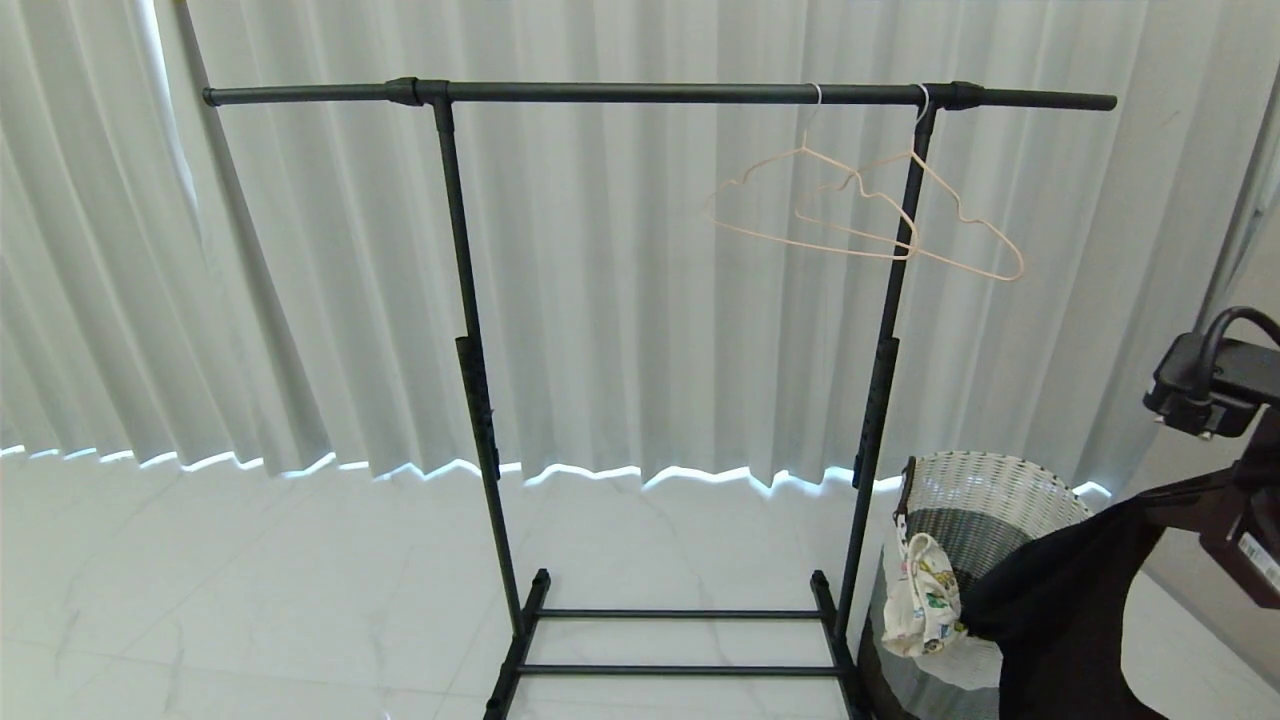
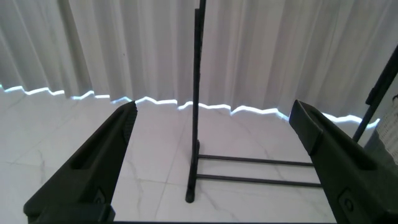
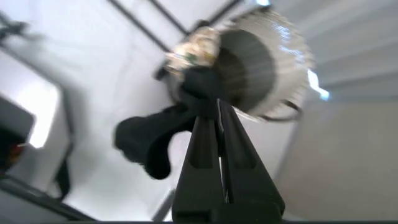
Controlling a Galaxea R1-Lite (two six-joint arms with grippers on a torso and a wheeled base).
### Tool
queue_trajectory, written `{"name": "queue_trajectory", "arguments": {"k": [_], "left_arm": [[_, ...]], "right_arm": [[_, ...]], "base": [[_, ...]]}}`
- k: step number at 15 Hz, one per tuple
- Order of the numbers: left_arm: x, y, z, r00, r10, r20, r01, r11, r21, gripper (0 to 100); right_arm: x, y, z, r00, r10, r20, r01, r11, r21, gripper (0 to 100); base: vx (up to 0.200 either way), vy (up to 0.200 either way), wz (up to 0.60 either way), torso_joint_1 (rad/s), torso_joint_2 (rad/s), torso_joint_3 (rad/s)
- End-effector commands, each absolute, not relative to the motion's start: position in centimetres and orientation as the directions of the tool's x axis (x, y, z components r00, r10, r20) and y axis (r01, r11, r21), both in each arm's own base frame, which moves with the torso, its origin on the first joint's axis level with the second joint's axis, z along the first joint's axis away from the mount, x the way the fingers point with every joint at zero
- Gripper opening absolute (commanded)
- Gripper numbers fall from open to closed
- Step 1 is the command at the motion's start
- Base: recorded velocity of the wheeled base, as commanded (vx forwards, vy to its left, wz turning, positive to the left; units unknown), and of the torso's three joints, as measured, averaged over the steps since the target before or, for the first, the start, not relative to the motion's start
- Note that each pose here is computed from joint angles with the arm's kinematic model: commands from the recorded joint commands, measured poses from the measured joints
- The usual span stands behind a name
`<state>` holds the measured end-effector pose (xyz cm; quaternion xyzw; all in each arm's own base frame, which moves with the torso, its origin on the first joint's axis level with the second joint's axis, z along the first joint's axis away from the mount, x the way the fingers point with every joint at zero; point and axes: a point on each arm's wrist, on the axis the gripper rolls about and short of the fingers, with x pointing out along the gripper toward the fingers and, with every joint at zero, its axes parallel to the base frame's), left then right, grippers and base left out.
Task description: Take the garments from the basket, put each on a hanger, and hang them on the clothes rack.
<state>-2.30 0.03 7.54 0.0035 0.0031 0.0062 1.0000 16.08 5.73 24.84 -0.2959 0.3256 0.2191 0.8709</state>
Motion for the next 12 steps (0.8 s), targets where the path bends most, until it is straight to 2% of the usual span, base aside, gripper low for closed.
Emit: {"name": "queue_trajectory", "arguments": {"k": [1, 2, 7, 8, 9, 10, 12], "left_arm": [[-2.3, 0.0, 7.5, 1.0, 0.012, -0.006, -0.012, 1.0, 0.018, 100], [-2.3, 0.0, 7.5, 1.0, 0.011, -0.006, -0.01, 0.998, 0.055, 100], [-2.3, 0.0, 7.6, 1.0, -0.008, -0.003, 0.008, 0.998, 0.06, 100], [-2.5, -0.2, 8.2, 0.996, -0.092, 0.021, 0.09, 0.994, 0.06, 100], [-3.0, -0.5, 10.6, 0.968, -0.238, 0.075, 0.236, 0.971, 0.039, 100], [-3.1, -0.7, 13.2, 0.933, -0.351, 0.082, 0.352, 0.936, 0.002, 100], [-1.1, -0.9, 18.4, 0.907, -0.421, 0.032, 0.421, 0.907, -0.016, 100]], "right_arm": [[16.6, 8.3, 23.8, 0.625, 0.253, -0.739, -0.649, 0.695, -0.31, 0], [16.6, 9.2, 23.5, 0.604, 0.27, -0.75, -0.664, 0.69, -0.287, 0], [16.6, 9.9, 22.9, 0.577, 0.276, -0.768, -0.681, 0.682, -0.267, 0], [16.6, 9.9, 22.7, 0.572, 0.273, -0.773, -0.676, 0.69, -0.257, 0], [16.6, 9.9, 22.6, 0.57, 0.271, -0.775, -0.67, 0.7, -0.248, 0], [16.6, 9.9, 22.7, 0.571, 0.273, -0.774, -0.666, 0.706, -0.241, 0], [16.8, 10.1, 22.9, 0.576, 0.28, -0.768, -0.665, 0.708, -0.241, 0]], "base": [[0.0, 0.0, 0.0, 0.0, 0.0, 0.0], [0.0, 0.0, 0.0, 0.0, 0.0, 0.0], [0.0, 0.0, 0.0, 0.0, 0.0, 0.0], [0.0, 0.0, 0.0, 0.0, 0.0, 0.0], [0.0, 0.0, 0.0, 0.0, 0.0, 0.0], [0.0, 0.0, 0.0, 0.0, 0.0, 0.0], [0.0, 0.0, 0.0, 0.0, 0.0, 0.0]]}}
